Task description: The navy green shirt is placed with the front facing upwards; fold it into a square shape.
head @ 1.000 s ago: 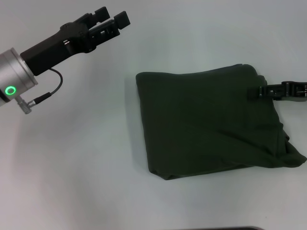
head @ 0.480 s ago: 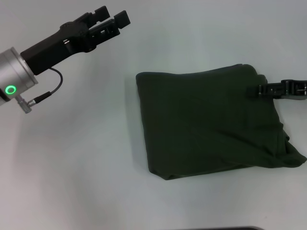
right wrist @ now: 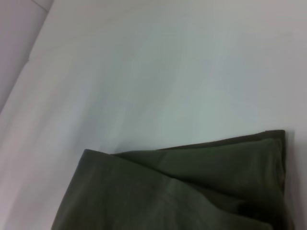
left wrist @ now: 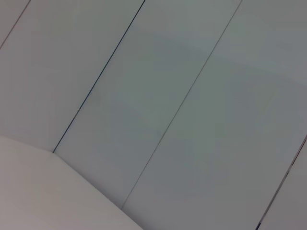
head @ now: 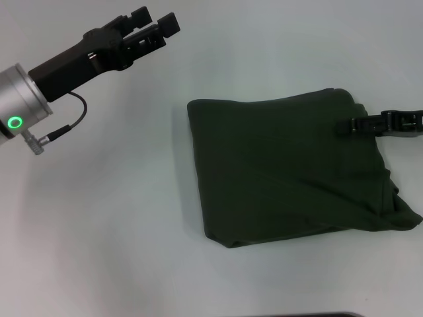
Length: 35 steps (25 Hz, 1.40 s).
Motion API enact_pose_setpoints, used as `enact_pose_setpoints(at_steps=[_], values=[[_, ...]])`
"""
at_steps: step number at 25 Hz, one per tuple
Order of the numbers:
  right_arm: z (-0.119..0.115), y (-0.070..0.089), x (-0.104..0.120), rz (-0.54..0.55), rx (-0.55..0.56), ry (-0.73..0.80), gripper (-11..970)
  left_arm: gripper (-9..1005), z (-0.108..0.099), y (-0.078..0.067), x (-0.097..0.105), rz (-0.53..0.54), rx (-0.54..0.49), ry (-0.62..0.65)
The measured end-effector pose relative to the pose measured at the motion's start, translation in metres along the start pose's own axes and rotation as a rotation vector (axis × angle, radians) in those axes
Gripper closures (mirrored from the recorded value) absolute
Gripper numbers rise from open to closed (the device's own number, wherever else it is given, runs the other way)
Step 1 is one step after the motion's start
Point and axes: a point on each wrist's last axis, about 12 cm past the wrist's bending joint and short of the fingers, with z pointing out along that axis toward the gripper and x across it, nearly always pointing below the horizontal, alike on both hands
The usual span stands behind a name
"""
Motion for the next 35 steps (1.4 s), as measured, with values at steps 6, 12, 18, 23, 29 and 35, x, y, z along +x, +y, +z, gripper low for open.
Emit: enact_pose_setpoints(at_steps=[6, 12, 18, 23, 29, 35], values=[[0.003, 0.001, 0.000, -0.001, -0.001, 0.001, 229, 92, 0.000, 0.000, 0.000, 0.002, 0.000, -0.001], [0.004, 0.002, -0.001, -0.004, -0.007, 0.000, 236, 92, 0.000, 0.000, -0.001, 0.004, -0.001, -0.001], [0.008, 0.005, -0.003, -0.007, -0.014, 0.005, 240, 92, -0.001, 0.001, -0.001, 0.003, -0.003, -0.001], [0.011, 0.005, -0.002, -0.008, -0.013, 0.016, 241, 92, -0.002, 0.001, -0.001, 0.003, -0.004, -0.001], [0.011, 0.005, -0.002, -0.001, -0.012, 0.017, 241, 92, -0.002, 0.001, -0.001, 0.004, -0.006, -0.002], [0.012, 0.007, -0.003, 0.001, -0.017, 0.024, 361, 92, -0.003, 0.001, -0.001, 0.004, -0.008, -0.004]])
